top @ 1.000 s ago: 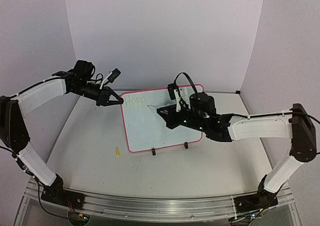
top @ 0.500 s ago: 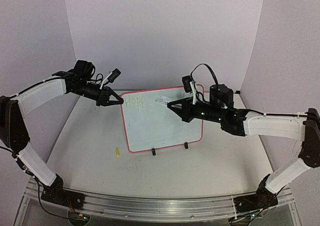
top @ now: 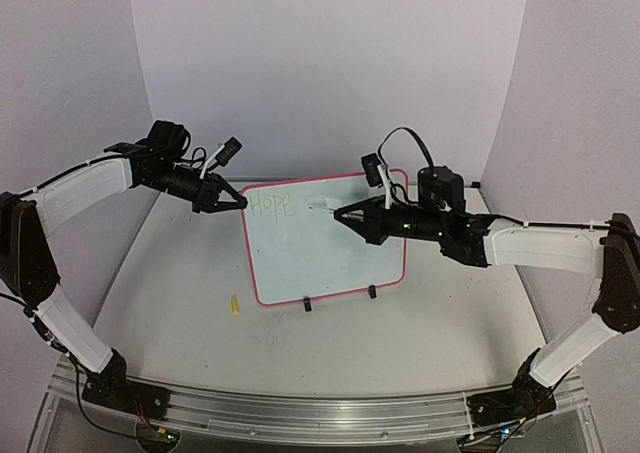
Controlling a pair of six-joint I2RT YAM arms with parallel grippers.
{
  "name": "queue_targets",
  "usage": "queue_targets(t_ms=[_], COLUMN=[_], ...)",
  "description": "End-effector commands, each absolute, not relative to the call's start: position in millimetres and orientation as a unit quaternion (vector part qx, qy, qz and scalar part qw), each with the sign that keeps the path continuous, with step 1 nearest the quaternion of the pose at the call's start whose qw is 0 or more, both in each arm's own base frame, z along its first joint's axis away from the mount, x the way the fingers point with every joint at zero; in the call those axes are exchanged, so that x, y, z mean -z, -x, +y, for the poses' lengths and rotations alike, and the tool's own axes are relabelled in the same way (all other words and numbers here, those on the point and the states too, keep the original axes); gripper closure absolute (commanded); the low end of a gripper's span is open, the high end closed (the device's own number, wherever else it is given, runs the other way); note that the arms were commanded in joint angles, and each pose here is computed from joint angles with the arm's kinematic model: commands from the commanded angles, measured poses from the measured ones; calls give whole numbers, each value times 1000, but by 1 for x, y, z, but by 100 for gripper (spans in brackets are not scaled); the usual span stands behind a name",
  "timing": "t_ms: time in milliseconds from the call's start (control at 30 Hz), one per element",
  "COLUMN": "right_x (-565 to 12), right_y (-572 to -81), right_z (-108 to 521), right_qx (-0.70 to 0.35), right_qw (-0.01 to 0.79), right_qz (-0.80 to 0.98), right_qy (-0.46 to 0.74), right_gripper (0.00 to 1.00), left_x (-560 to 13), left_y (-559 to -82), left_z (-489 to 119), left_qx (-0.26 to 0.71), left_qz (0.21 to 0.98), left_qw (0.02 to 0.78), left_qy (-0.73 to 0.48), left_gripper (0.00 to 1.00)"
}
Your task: Write a sentence on the whiteboard
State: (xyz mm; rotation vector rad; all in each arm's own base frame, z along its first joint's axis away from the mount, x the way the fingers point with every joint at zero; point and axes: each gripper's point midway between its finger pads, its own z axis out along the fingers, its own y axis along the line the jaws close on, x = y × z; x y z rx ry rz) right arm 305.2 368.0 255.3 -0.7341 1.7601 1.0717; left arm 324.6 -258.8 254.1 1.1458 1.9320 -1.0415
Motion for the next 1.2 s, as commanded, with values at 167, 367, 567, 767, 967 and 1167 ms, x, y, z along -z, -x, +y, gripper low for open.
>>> queue_targets(t_ms=[167, 367, 567, 767, 967, 1167], right_x=[-264, -257, -256, -268, -287, -299], right_y=[-325, -332, -339, -344, -347, -347], right_z=[377, 377, 375, 370, 364, 361], right_qx=[-419, -407, -394, -381, -376, -378], right_qw=[480, 478, 485, 506, 534, 550], right_qz=[713, 724, 731, 728, 714, 702], right_qy=[293, 285, 275, 263, 252, 246], right_gripper=[100, 100, 100, 100, 100, 100], left_x=[-253, -252, -252, -252, -253, -253], left_y=[-319, -319, -319, -319, -319, -318], left_z=[-262, -262, -262, -263, -263, -263], left_qx=[386, 386, 386, 386, 385, 385], left_qz=[738, 739, 739, 738, 738, 738], left_qw=[324, 324, 323, 323, 324, 324], left_qy=[-448, -448, -448, -449, -449, -450], left_gripper=[100, 100, 100, 100, 100, 100])
